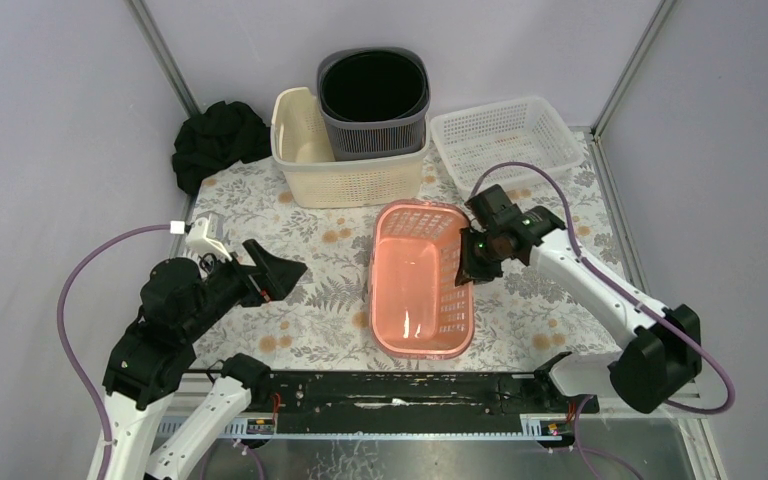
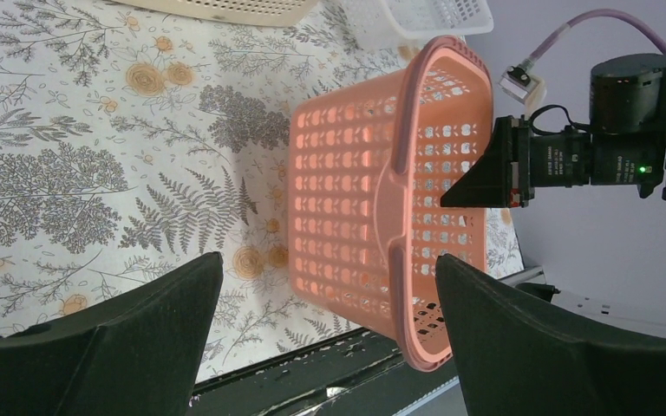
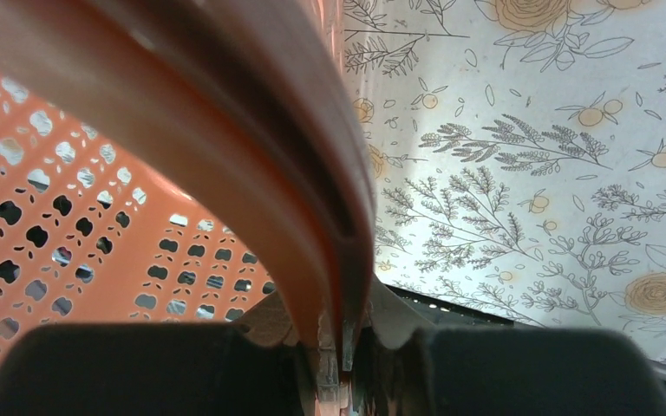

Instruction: Turn the large container upside down

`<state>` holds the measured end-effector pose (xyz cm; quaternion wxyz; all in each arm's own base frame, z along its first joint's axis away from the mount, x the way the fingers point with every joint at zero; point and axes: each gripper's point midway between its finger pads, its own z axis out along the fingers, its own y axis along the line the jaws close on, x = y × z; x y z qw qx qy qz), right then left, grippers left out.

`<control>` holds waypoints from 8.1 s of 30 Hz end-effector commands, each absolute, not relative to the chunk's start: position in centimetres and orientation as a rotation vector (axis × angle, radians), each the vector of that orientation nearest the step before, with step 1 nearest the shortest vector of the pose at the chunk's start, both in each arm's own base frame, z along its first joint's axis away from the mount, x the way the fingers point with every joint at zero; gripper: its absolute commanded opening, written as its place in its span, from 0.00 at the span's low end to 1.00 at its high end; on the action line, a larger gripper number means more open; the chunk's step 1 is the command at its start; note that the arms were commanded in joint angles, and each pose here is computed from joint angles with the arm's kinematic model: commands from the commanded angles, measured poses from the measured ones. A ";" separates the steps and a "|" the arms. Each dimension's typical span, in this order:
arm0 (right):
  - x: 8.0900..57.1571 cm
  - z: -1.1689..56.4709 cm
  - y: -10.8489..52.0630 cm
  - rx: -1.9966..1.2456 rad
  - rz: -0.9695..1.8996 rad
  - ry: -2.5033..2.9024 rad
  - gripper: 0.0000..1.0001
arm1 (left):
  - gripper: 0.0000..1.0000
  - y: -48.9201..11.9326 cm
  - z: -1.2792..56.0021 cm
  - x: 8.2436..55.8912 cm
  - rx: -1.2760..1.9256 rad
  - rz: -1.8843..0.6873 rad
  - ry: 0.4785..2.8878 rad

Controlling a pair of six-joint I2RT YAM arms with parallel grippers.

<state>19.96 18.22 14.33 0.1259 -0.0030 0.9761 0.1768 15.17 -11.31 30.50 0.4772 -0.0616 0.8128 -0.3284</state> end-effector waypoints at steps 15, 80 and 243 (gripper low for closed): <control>23.5 18.8 19.8 -0.092 0.397 2.735 0.91 | 1.00 -10.3 27.8 16.9 -0.206 -0.671 2.065; 26.1 14.1 36.1 -0.202 0.060 2.685 0.16 | 1.00 -10.5 29.9 15.9 -0.145 -0.690 2.080; 23.1 11.6 47.5 0.064 1.695 2.399 0.56 | 1.00 -8.0 35.6 12.5 -0.261 -0.726 1.907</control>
